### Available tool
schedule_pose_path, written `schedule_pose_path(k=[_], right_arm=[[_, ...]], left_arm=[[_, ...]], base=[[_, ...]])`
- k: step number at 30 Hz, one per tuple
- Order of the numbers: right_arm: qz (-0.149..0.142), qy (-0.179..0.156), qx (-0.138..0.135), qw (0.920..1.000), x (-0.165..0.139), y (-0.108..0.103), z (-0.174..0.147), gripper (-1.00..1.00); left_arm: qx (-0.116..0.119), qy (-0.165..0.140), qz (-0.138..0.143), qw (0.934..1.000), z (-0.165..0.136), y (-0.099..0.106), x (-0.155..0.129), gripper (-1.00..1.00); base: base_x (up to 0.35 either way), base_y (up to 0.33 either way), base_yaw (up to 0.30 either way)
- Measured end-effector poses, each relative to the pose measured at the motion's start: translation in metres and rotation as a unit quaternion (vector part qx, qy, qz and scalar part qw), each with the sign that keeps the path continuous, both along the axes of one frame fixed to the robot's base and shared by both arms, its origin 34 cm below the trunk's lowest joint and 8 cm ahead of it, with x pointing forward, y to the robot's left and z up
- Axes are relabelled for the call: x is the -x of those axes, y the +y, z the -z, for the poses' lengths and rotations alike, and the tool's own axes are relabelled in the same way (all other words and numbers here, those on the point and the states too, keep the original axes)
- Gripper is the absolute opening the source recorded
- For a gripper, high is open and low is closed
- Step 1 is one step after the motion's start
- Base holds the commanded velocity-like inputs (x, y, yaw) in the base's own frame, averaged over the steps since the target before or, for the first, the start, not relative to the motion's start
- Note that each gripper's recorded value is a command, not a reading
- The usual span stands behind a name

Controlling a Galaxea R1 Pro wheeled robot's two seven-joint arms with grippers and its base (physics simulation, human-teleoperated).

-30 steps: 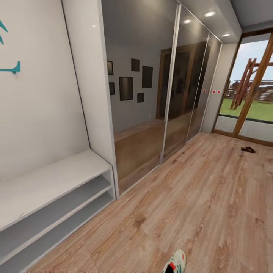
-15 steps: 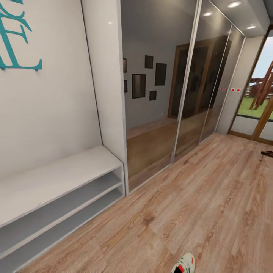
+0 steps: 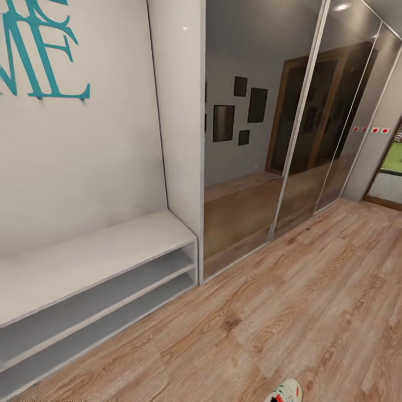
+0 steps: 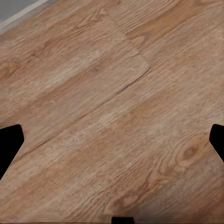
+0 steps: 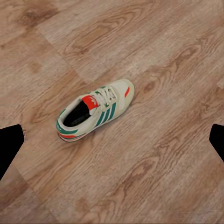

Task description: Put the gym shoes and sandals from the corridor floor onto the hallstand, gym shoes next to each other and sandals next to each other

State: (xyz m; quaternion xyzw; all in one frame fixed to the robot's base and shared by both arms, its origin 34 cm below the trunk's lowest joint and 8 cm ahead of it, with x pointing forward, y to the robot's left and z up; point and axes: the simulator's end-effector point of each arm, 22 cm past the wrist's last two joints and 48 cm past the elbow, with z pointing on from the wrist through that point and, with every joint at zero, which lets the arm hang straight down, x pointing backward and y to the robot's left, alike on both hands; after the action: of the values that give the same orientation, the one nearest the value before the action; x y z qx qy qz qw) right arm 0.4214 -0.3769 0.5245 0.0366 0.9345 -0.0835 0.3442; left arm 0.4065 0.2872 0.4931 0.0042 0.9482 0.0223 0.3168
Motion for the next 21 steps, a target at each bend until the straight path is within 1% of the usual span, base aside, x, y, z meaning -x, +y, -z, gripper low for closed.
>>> schedule_pose_path(k=[4,7,21], right_arm=[[0.000,0.002,0.000,1.0000,0.0014,0.0001,0.0013,1.00],[0.000,0.004,0.000,1.0000,0.0025,0.0003,0.0024,1.00],[0.000,0.012,0.000,0.9999,0.0074,0.0002,0.0069,1.00]], left_arm=[[0.000,0.002,0.000,1.0000,0.0012,0.0001,0.0015,1.00],[0.000,0.004,0.000,1.0000,0.0022,-0.0002,0.0027,1.00],[-0.001,0.012,-0.004,0.9999,0.0063,0.0027,0.0081,1.00]], base=[[0.000,0.014,0.213],[0.000,0.146,0.213],[0.000,0.291,0.213]])
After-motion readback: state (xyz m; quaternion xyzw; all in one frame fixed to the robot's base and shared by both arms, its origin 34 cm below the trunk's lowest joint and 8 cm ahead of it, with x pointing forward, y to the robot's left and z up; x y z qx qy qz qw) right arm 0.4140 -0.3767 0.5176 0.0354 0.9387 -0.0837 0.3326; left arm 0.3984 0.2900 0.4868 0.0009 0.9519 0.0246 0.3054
